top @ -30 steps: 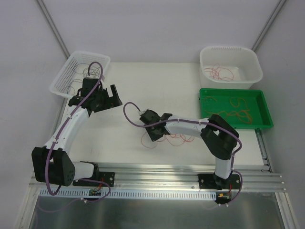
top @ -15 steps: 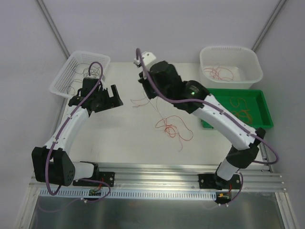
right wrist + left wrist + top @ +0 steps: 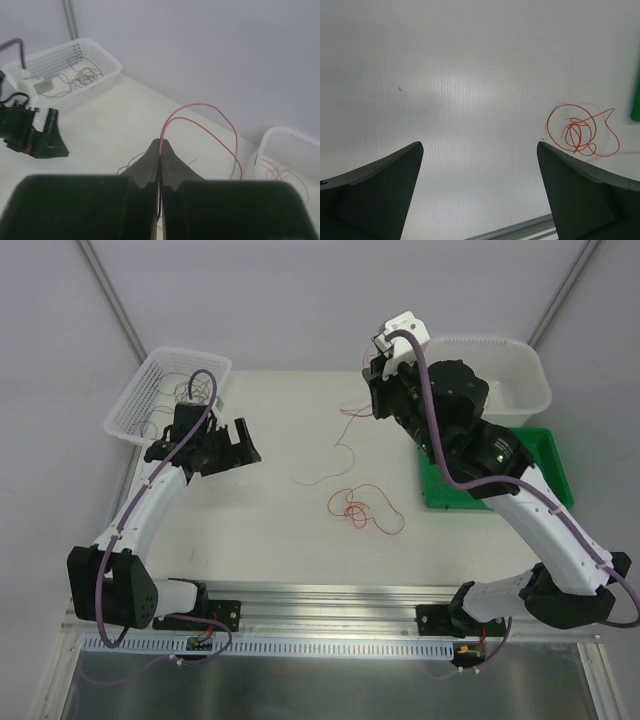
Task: Untangle the cables
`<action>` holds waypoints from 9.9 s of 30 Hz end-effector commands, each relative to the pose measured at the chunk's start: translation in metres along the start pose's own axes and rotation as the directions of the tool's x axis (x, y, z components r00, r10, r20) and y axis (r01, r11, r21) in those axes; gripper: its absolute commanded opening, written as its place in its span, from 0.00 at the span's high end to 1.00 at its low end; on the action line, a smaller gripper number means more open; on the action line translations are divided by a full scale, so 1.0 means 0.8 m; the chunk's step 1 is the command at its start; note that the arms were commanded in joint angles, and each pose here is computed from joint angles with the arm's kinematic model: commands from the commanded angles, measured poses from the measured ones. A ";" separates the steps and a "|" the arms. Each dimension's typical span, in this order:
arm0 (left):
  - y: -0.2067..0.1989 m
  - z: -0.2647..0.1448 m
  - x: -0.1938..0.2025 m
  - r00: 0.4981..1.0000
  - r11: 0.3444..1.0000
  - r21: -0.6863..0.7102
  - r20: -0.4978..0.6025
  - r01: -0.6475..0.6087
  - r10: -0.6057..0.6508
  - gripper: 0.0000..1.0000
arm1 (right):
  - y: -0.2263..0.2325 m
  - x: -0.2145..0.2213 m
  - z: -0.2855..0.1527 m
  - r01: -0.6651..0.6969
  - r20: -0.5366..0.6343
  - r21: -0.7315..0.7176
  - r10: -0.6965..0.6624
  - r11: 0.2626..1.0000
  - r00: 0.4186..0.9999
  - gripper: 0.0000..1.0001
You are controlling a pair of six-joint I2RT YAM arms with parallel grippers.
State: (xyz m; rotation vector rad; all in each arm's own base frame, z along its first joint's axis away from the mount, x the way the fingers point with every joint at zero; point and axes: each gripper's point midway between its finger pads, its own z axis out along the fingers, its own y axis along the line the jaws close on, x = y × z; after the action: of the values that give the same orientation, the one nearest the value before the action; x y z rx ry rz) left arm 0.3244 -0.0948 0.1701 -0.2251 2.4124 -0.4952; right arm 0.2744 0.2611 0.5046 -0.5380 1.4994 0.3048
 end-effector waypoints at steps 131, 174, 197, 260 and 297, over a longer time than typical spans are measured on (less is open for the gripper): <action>-0.050 0.000 0.021 0.995 0.967 0.253 -0.095 0.021 0.003 0.01 | -0.068 -0.011 0.060 0.042 -0.007 -0.006 -0.042 0.999 0.999 0.99; -0.323 0.170 0.047 0.738 0.638 0.419 0.557 -0.646 0.382 0.02 | 0.019 -0.073 -0.016 -0.218 0.135 -0.444 0.306 0.869 0.943 0.99; -0.360 0.164 0.044 0.759 0.611 0.503 0.590 -0.612 0.275 1.00 | 0.007 -0.003 -0.010 -0.246 0.030 -0.343 0.272 0.906 0.962 0.99; -0.328 -0.058 0.001 0.940 0.663 0.688 0.332 -0.294 0.072 1.00 | 0.106 0.336 0.011 -0.543 -0.538 -0.460 0.266 0.702 0.800 0.67; -0.327 -0.072 -0.009 0.959 0.681 0.702 0.284 -0.209 0.002 1.00 | 0.117 0.309 0.030 -0.421 -0.435 -0.509 0.198 0.751 0.878 0.72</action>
State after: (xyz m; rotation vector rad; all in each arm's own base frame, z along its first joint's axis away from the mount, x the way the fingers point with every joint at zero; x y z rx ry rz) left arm 0.2995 -0.3211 0.2932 0.2284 1.8542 -1.2264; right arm 0.2504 0.3048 0.2017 -0.8759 2.0104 1.0041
